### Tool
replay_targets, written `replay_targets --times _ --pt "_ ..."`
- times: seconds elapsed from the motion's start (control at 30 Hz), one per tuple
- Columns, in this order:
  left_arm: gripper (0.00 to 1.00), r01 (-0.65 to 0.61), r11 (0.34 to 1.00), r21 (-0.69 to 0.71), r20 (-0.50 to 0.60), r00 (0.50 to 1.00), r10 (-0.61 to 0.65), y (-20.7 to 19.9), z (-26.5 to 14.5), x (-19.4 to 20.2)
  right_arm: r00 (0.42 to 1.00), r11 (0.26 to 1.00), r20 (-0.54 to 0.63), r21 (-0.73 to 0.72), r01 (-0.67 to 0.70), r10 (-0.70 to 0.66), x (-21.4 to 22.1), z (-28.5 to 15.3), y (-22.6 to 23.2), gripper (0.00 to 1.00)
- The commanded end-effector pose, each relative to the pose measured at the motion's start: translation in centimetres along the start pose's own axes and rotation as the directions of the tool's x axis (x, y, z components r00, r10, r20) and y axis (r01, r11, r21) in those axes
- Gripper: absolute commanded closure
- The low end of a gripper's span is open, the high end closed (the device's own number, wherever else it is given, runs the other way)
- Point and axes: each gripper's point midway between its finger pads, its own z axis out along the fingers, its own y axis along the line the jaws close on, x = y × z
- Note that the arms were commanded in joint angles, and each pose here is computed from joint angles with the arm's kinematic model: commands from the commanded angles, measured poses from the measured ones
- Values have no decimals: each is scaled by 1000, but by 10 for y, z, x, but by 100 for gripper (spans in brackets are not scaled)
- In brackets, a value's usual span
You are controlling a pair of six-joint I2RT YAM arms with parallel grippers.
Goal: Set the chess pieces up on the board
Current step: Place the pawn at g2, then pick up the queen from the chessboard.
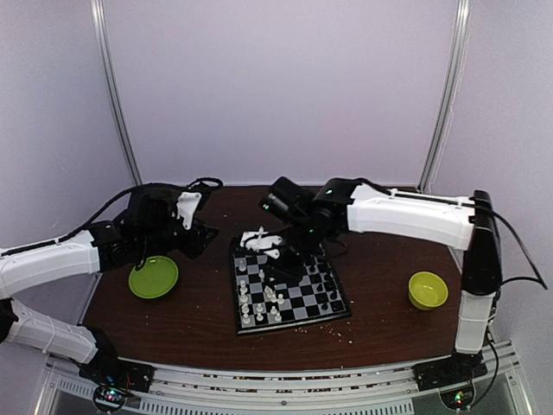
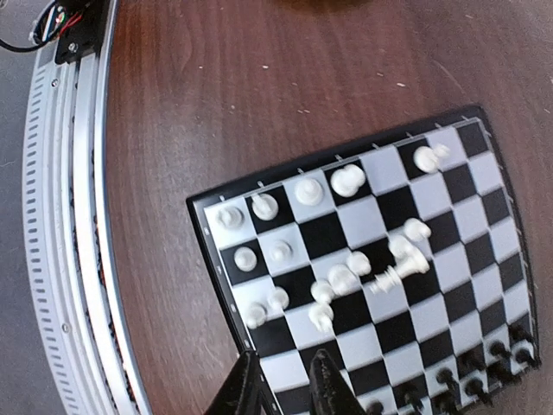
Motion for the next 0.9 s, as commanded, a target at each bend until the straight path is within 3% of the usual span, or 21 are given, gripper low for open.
replay_targets --times 0.0,0.2,0.53,0.77,0.87 --pt "60 -190 921 339 -37 976 215 -55 -2 -5 994 998 90 -2 -55 55 30 -46 -21 80" --pt "62 -242 793 559 -142 914 379 -86 21 5 965 987 208 -16 -158 158 81 -72 -42 80" --pt "60 -371 670 644 -175 781 600 -105 101 20 921 966 296 -16 -260 253 114 -85 -66 79" --pt "59 -436 556 708 -217 615 758 -131 132 59 918 962 290 -36 -271 269 122 -83 -68 79" --pt "58 -431 549 716 -226 601 767 -131 135 68 916 960 292 -41 -277 277 123 -84 -70 79"
